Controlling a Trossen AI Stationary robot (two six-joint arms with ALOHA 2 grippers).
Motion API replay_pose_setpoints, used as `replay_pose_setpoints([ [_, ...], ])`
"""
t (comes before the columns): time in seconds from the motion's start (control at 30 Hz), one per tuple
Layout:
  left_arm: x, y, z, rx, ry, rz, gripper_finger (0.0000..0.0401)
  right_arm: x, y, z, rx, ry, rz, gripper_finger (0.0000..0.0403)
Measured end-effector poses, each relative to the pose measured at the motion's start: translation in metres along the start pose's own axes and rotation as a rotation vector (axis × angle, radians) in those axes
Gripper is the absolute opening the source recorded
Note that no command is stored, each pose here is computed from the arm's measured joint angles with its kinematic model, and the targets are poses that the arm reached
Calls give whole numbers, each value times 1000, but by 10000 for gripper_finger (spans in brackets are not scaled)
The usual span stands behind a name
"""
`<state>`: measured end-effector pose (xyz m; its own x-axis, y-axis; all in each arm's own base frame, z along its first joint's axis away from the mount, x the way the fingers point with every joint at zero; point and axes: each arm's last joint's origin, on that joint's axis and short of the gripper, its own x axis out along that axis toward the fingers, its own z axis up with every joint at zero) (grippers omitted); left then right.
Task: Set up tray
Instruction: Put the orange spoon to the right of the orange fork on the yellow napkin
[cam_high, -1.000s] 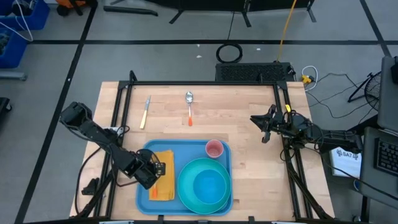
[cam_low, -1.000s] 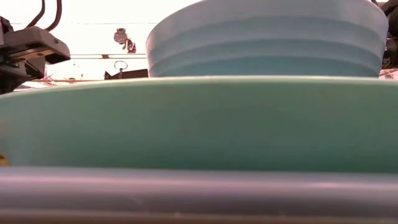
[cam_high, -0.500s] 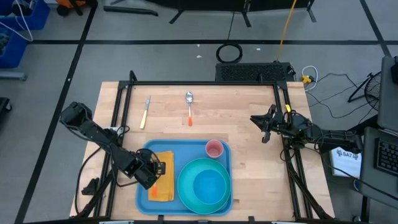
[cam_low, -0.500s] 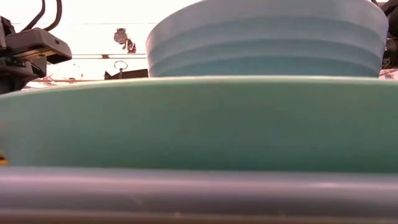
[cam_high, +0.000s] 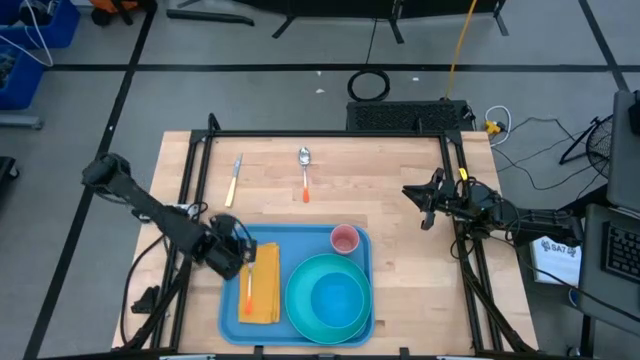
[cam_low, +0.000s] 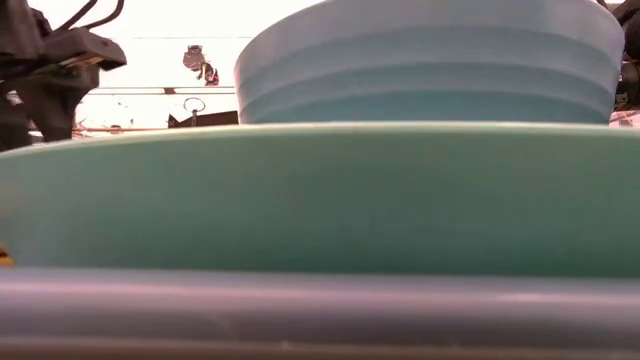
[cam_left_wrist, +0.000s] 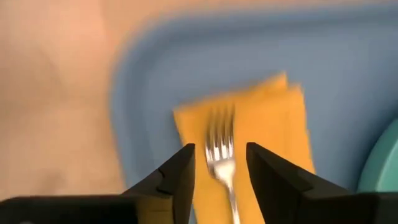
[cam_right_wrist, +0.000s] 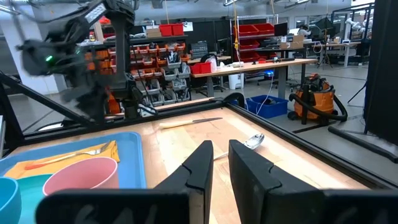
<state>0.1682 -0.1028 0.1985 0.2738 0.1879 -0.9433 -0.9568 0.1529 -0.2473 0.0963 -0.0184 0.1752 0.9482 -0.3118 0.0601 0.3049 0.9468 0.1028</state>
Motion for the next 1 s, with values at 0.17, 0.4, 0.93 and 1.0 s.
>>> replay_pose_setpoints([
  [0.17,-22,19,43,-23,-65,38,152,0,0,0,0,0,0,45],
  [0.4,-12,48,91,-77,-66,107,152,0,0,0,0,0,0,45],
  [0.93,37,20,184,3,-143,-138,152,0,0,0,0,0,0,45],
  [1.0,42,7,198,6,-179,-277,152,0,0,0,0,0,0,45],
])
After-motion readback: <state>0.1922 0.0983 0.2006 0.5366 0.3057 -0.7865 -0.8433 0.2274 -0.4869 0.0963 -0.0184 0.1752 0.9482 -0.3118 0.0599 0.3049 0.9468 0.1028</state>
